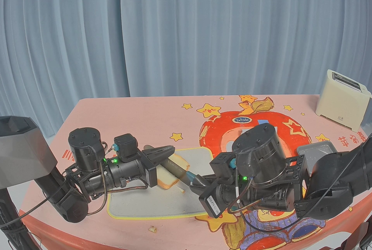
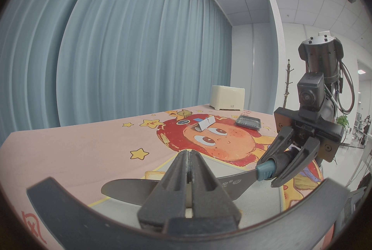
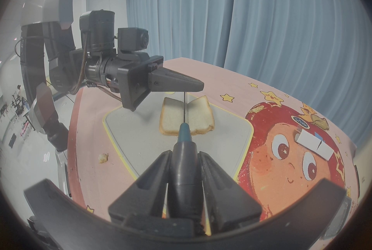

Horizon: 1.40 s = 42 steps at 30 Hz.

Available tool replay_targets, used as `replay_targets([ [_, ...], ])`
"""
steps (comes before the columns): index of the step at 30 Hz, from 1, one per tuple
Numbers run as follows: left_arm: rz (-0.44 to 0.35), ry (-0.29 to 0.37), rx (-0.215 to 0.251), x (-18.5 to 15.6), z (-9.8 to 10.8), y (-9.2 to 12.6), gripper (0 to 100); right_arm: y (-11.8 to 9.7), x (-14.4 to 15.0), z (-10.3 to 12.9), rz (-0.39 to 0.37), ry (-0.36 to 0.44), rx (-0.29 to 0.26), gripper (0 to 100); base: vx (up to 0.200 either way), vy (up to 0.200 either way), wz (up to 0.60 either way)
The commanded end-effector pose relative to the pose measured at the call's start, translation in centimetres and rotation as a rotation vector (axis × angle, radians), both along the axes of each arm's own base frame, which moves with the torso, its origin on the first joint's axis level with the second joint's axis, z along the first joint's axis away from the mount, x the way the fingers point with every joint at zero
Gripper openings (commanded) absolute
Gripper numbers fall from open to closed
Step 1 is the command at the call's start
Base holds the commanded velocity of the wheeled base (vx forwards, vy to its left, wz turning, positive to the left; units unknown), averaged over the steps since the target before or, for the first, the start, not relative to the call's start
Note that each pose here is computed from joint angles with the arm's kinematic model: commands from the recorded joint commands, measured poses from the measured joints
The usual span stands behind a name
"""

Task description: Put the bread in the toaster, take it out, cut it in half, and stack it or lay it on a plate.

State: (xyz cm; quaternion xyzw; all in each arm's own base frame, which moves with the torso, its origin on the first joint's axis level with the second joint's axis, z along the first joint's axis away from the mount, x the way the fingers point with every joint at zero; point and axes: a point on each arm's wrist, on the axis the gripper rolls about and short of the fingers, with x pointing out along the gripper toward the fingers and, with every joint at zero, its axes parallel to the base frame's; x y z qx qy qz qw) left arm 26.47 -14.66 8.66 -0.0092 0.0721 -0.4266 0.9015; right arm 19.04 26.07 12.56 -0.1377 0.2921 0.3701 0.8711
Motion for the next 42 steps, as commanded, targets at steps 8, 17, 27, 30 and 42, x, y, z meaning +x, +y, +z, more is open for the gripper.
replay_targets([
  [8,0.005,0.016,0.007,0.2,-0.5,0.0,0,0.4,0.0,0.6,-0.013,0.002,0.029,0,0.000,0.000,0.00],
  [17,0.004,-0.012,-0.008,0.4,0.2,-0.2,0,0.2,-0.1,-0.2,-0.008,0.015,-0.004,0,0.000,0.000,0.00],
  [27,0.005,0.035,0.017,-0.1,-0.8,0.1,0,0.8,-0.1,1.5,-0.006,-0.023,0.062,0,0.000,0.000,0.00],
  [30,0.010,0.034,0.016,0.0,-0.8,0.1,0,0.8,-0.1,1.5,-0.008,-0.020,0.059,0,0.000,0.000,0.00],
  [42,0.017,-0.005,-0.002,0.4,0.1,-0.1,0,0.3,-0.3,-0.1,-0.006,0.013,-0.006,0,0.000,0.000,0.00],
])
